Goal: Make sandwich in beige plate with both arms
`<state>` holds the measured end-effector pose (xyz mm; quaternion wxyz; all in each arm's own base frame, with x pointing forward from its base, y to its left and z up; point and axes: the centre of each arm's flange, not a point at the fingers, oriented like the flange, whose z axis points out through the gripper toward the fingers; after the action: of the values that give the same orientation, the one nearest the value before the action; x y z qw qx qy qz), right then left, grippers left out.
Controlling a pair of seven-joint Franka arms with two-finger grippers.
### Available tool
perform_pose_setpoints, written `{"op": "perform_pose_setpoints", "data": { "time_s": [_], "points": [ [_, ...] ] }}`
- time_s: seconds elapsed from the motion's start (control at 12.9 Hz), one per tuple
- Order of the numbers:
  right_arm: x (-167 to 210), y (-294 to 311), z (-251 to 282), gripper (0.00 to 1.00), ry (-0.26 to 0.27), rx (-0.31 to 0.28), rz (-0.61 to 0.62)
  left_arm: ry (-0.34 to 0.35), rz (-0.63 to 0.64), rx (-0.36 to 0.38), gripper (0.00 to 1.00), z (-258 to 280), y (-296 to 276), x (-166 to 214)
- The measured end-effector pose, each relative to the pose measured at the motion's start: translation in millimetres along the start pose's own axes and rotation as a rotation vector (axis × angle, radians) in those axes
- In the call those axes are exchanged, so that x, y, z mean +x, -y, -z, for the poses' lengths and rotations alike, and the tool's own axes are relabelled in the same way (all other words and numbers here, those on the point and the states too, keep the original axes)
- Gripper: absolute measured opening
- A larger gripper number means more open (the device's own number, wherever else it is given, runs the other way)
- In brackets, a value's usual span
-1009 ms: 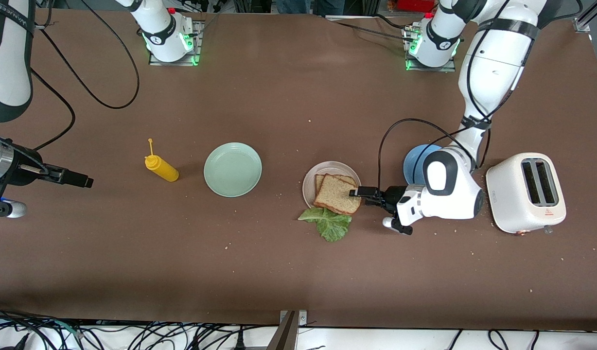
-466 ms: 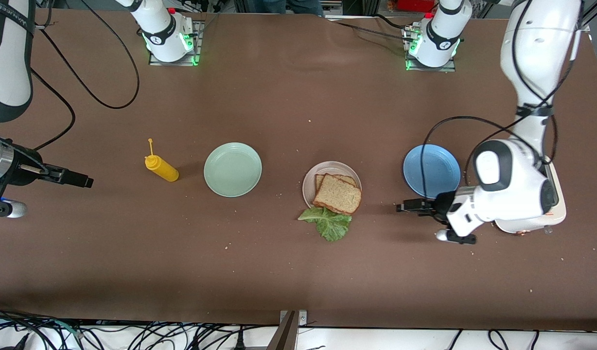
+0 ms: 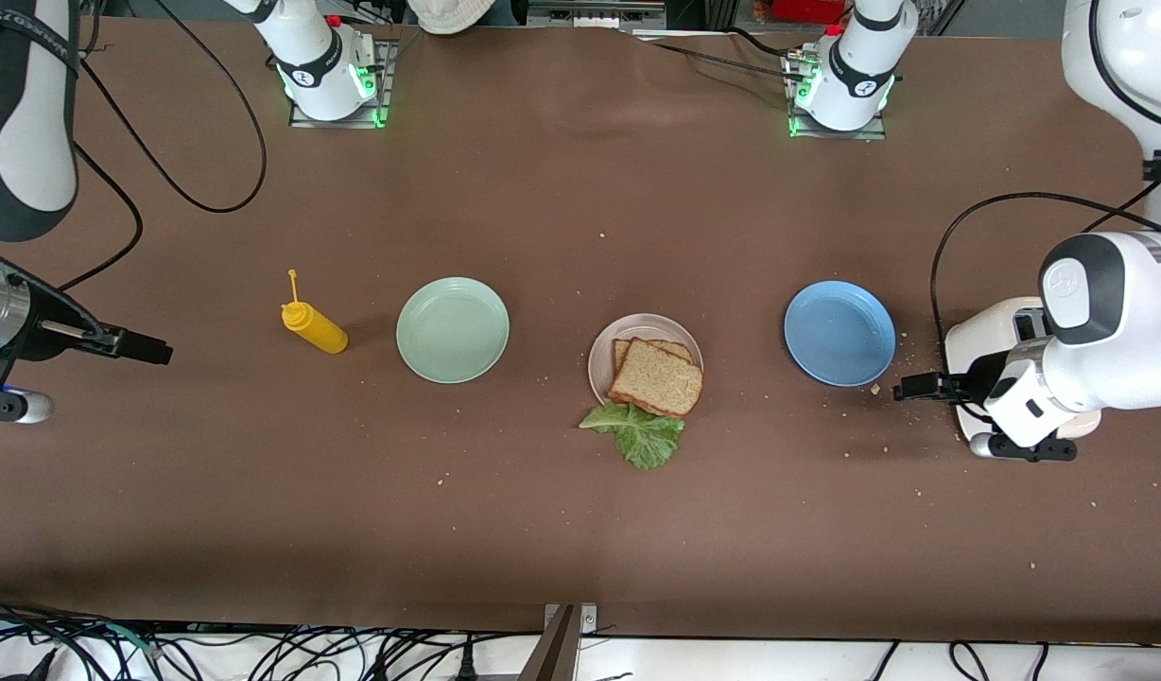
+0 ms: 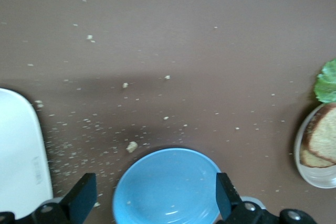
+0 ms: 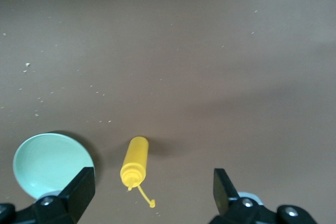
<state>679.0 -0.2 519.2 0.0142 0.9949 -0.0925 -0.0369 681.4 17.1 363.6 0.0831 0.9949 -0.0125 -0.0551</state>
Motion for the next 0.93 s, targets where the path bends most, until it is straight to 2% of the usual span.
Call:
{"op": "perform_pose_setpoints", "data": {
  "time_s": [0.23, 0.39, 0.54, 0.78, 0.93],
  "points": [
    [0.3, 0.4, -6.1, 1.0, -0.05, 0.006, 0.003, 0.045, -0.017, 0.105, 1.0, 26.2, 6.5, -14.5],
    [-9.1, -4.3, -12.4, 1.0, -0.076, 0.021, 0.0, 0.096, -0.017, 0.149, 1.0, 48.8, 8.3, -26.8],
    [-18.8, -3.7, -9.8, 1.0, -0.078, 0.03, 0.005, 0.125, -0.01, 0.163, 1.0, 73.7, 4.7, -36.1],
    [-22.2, -2.2, -6.7, 1.0, -0.08, 0.033, 0.01, 0.093, 0.064, 0.173, 1.0, 115.3, -4.1, -51.3],
    [-22.3, -2.1, -7.6, 1.0, -0.078, 0.033, 0.009, 0.071, 0.082, 0.177, 1.0, 145.6, -15.2, -74.3]
  ]
}}
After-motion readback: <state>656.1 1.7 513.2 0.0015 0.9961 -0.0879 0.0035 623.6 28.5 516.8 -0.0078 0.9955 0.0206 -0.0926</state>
